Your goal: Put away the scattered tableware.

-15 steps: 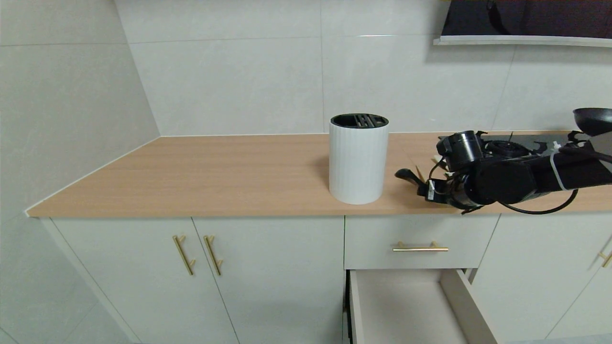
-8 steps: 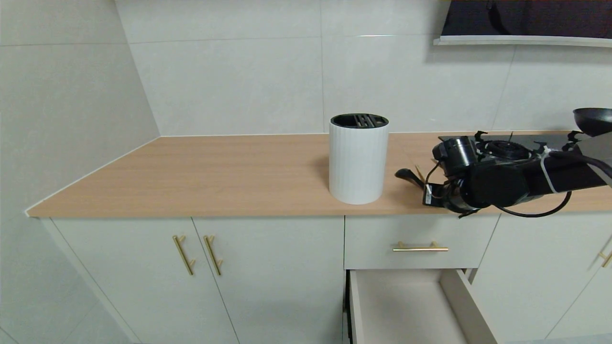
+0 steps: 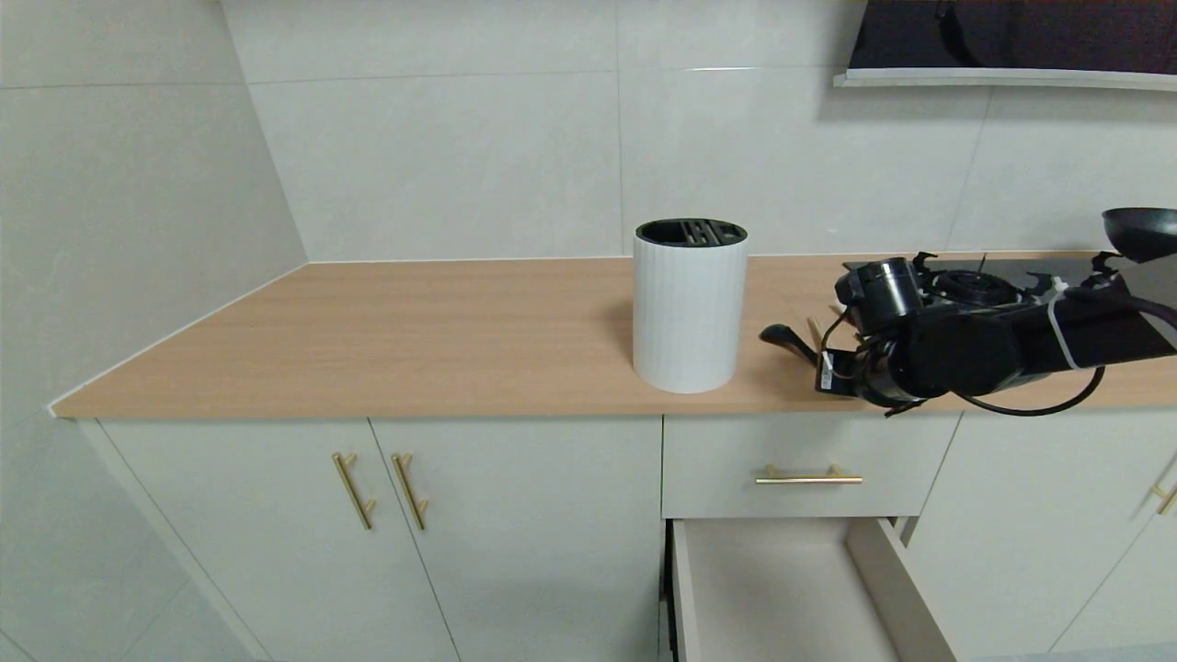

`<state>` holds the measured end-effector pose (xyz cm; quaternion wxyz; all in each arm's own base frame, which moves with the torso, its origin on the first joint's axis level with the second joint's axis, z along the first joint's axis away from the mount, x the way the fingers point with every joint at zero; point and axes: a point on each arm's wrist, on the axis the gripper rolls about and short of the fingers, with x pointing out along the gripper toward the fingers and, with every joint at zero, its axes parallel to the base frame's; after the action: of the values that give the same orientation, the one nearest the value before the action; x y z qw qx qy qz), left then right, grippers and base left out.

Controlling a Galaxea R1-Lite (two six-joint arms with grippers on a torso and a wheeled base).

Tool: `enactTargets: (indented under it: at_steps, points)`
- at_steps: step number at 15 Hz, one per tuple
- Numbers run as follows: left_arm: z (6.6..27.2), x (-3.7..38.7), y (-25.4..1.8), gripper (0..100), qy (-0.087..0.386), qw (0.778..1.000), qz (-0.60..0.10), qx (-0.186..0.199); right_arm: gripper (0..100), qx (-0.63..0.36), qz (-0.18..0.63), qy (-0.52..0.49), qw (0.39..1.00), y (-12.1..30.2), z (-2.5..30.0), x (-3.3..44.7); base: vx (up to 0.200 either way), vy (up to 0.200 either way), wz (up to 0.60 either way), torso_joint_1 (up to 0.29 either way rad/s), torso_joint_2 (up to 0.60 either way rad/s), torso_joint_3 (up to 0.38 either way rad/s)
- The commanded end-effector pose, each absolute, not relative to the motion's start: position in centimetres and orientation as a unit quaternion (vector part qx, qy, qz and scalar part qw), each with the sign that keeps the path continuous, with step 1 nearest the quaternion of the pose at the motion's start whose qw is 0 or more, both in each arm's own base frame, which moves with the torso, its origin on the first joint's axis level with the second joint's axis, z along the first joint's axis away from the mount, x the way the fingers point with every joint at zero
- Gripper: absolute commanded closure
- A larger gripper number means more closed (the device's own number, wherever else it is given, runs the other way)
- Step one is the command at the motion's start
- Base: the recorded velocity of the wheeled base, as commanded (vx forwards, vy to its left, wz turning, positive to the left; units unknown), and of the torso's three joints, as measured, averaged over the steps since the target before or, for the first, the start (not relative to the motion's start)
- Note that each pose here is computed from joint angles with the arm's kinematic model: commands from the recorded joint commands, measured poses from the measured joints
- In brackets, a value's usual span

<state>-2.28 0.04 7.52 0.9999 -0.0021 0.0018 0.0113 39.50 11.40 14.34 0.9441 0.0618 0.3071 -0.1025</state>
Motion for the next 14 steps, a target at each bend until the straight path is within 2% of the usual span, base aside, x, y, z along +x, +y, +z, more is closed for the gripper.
enactTargets:
  at_steps: [1, 3, 4, 7, 10, 11, 14]
  points:
    - [7.5, -2.3, 0.0, 0, 0.002, 1.0, 0.012, -0.002, 100, 0.071, -0.097, 0.289, 0.95, 11.1, 16.4, 38.5, 0.0, 0.0, 0.0, 0.0, 0.0, 0.0]
    - [7.5, -2.3, 0.0, 0, 0.002, 1.0, 0.012, -0.002, 100, 0.081, -0.09, 0.267, 0.956, 10.5, 19.1, 36.4, 0.0, 0.0, 0.0, 0.0, 0.0, 0.0]
    - [7.5, -2.3, 0.0, 0, 0.002, 1.0, 0.012, -0.002, 100, 0.092, -0.084, 0.239, 0.963, 9.8, 21.8, 34.1, 0.0, 0.0, 0.0, 0.0, 0.0, 0.0]
    - [7.5, -2.3, 0.0, 0, 0.002, 1.0, 0.012, -0.002, 100, 0.105, -0.037, 0.232, 0.966, 8.0, 25.8, 27.3, 0.0, 0.0, 0.0, 0.0, 0.0, 0.0]
    - [7.5, -2.3, 0.0, 0, 0.002, 1.0, 0.012, -0.002, 100, 0.115, 0.033, 0.278, 0.953, 6.7, 27.8, 21.5, 0.0, 0.0, 0.0, 0.0, 0.0, 0.0]
    - [7.5, -2.3, 0.0, 0, 0.002, 1.0, 0.012, -0.002, 100, 0.124, 0.081, 0.301, 0.942, 6.0, 28.4, 18.5, 0.0, 0.0, 0.0, 0.0, 0.0, 0.0]
    - [7.5, -2.3, 0.0, 0, 0.002, 1.0, 0.012, -0.002, 100, 0.114, 0.186, 0.346, 0.912, 5.3, 28.4, 14.6, 0.0, 0.0, 0.0, 0.0, 0.0, 0.0]
